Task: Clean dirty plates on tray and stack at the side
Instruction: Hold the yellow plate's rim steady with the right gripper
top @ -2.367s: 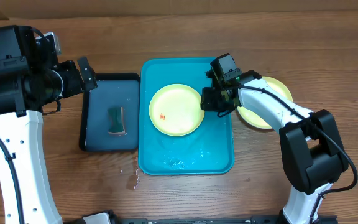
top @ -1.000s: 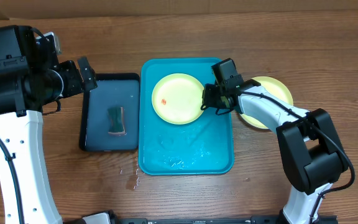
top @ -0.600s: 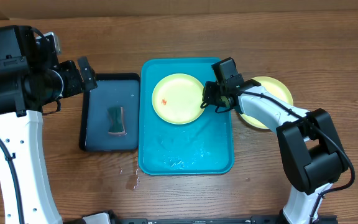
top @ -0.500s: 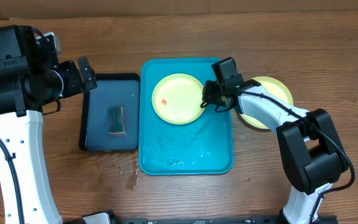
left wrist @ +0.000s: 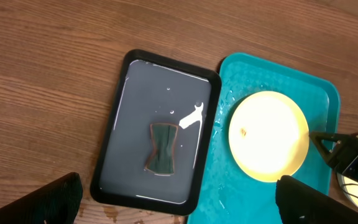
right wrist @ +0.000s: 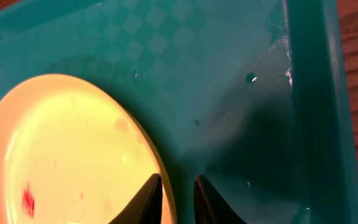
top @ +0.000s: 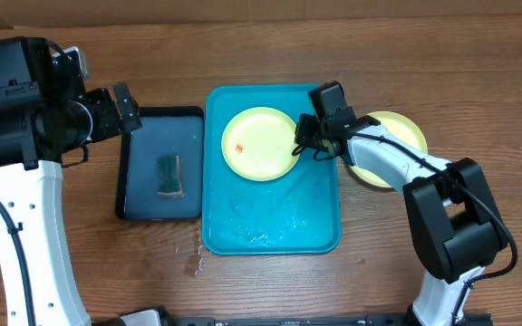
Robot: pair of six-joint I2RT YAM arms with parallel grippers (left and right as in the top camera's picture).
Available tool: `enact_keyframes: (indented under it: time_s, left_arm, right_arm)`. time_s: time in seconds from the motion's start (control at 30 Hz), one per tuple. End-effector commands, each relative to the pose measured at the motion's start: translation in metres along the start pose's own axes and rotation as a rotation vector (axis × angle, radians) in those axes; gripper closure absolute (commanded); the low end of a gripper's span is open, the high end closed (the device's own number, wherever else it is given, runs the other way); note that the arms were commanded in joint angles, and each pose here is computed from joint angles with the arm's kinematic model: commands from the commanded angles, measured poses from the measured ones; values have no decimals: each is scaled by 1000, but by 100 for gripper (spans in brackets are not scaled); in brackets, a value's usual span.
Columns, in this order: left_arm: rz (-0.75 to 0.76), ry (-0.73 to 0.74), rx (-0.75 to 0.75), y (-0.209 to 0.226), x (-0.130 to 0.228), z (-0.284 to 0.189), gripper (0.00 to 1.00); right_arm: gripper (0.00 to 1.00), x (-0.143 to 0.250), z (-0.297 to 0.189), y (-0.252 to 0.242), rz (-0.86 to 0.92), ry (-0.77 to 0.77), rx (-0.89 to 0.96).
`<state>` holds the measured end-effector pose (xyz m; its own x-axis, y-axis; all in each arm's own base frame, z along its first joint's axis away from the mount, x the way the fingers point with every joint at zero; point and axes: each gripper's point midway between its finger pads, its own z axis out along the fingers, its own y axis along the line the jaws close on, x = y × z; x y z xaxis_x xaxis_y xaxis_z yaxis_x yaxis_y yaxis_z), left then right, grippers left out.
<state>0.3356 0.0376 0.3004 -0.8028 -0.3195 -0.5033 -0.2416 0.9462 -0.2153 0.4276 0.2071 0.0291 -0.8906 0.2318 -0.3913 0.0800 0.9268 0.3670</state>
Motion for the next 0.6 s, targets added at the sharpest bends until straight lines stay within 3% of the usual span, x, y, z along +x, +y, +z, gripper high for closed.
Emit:
enact_keyframes:
  time_s: [0.0,0.33,0.57]
  left_arm:
    - [2,-20,19,-6,-4,-5,0]
    - [2,-20,19,-6,-4,-5,0]
    - [2,-20,19,-6,-4,-5,0]
  right_arm:
    - [82,2,1,1,-2,8,-11]
    - [81,18,1,4,-43,76,-34]
    - [89,26,0,-1,-37,108,-12]
